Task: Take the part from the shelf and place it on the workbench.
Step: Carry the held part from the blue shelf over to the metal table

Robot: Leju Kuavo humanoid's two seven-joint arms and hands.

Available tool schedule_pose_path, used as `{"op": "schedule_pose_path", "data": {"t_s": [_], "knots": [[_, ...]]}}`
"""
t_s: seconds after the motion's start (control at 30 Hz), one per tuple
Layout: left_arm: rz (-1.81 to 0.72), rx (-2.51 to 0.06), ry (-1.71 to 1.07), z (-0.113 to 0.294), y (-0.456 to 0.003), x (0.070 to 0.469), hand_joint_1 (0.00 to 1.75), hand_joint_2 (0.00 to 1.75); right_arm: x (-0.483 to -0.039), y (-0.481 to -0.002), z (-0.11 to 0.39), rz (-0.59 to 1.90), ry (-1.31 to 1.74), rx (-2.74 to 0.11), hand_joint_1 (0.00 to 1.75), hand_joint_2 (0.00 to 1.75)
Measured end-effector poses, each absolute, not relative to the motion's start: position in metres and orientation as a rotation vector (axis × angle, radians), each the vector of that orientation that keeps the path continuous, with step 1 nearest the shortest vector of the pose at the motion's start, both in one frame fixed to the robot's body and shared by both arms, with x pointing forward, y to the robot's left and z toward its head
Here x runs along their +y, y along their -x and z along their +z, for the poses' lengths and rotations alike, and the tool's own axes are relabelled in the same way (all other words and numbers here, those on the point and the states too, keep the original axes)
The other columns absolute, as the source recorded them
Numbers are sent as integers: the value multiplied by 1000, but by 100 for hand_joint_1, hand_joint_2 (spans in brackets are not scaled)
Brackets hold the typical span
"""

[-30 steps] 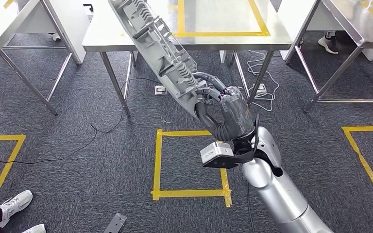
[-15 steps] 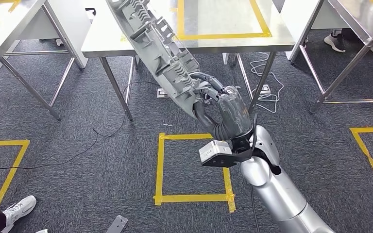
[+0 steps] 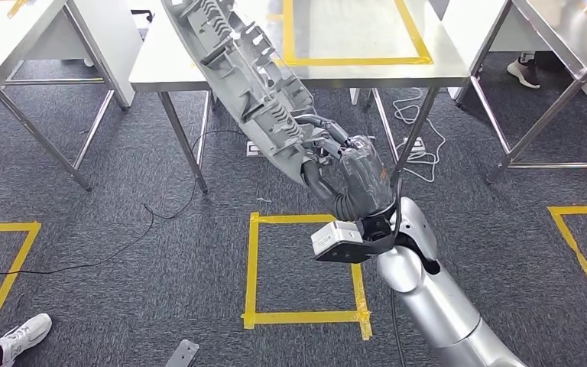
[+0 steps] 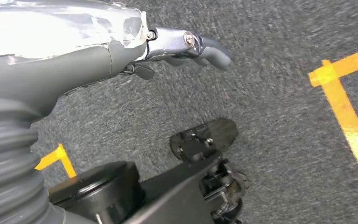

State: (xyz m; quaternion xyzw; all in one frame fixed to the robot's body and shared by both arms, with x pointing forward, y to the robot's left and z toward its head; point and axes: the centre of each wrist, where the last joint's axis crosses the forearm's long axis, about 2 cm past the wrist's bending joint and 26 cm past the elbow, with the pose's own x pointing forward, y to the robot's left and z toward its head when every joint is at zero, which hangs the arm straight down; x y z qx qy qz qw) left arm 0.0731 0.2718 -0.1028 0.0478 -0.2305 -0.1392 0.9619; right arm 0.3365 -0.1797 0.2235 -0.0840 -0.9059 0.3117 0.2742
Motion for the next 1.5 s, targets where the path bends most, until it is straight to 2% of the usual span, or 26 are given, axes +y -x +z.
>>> {"op": "schedule_pose_path", "data": {"t_s": [1.5], "knots": [[-282,-471,-98,-103,-73,277,0,175,-188,-342,221,821,270,-2415,175,175]]}}
